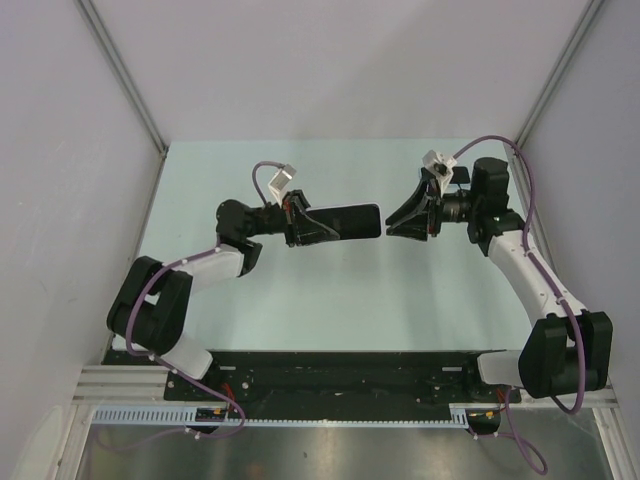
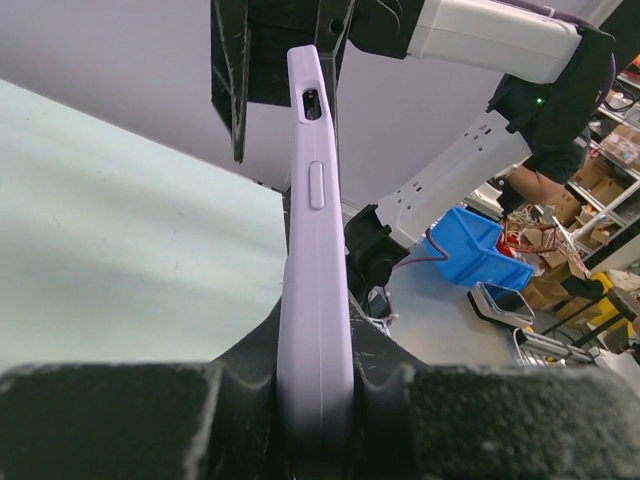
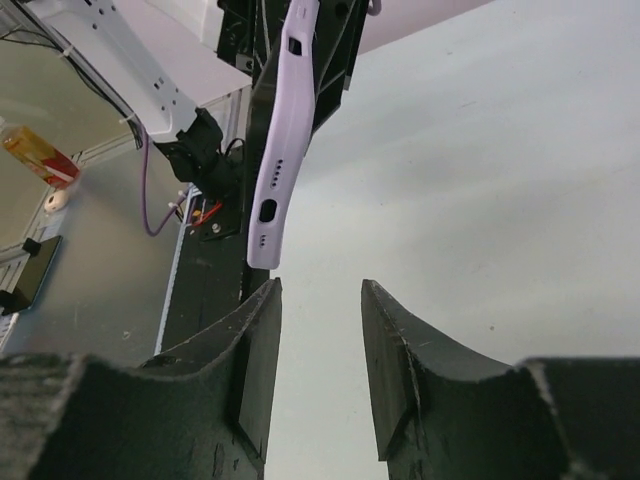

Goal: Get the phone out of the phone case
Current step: Remove the phone case from the phone.

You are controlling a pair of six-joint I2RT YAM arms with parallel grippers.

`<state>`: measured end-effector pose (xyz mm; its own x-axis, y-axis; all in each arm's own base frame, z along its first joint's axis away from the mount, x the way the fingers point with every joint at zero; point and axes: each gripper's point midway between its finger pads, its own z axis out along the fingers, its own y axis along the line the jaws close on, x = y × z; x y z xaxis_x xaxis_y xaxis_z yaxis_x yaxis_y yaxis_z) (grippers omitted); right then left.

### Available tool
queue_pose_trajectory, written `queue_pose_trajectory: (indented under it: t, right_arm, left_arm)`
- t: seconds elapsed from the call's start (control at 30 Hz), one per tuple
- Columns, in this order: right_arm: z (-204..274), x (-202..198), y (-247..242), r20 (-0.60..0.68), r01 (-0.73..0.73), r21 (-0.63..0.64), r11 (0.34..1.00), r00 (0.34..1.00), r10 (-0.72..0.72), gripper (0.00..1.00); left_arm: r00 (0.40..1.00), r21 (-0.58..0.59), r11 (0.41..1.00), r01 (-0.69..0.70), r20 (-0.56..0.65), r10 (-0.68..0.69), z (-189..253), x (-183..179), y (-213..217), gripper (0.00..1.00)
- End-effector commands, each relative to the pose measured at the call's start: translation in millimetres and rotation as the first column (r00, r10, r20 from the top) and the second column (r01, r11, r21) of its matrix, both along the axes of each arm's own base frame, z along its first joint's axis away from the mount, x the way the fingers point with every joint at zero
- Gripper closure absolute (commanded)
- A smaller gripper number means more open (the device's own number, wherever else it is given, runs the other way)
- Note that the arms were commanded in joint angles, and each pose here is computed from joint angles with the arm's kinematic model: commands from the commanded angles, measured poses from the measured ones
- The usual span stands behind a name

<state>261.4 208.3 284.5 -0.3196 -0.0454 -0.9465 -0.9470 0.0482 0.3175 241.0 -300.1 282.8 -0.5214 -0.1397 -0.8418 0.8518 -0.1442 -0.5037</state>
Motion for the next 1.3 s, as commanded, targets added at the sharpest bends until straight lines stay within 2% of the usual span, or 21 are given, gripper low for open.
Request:
queue_pose_trajectory:
  t: [0.0,0.27,0.47,1.27]
  right_arm:
    - [38.3,-3.9,-3.4,0.065,-0.024,0.040,0.999,0.998,0.021,0.58]
    - [48.1,7.5,5.9,-0.006,0.043,0.056,0.998,0.999,-0.042,0.58]
    - [49.1,7.4,10.6,-0.023,0.039,0.061,0.997,0.999,-0.038,0.57]
    - [34.0,29.1,10.9,-0.035,0.114,0.041,0.993,0.993,-0.113,0.63]
  left_arm:
    - [0.937,-0.195,0.981,-0.005,0.341,0.073,52.6,-11.5,10.4,1.00]
    - [0.943,-0.194,0.981,-0.013,0.324,0.077,48.1,-7.9,8.7,1.00]
    - [0.947,-0.191,0.981,-0.018,0.312,0.078,44.7,-5.4,7.8,1.00]
    - [0.945,-0.178,0.984,0.017,0.323,0.042,44.8,-14.9,5.2,1.00]
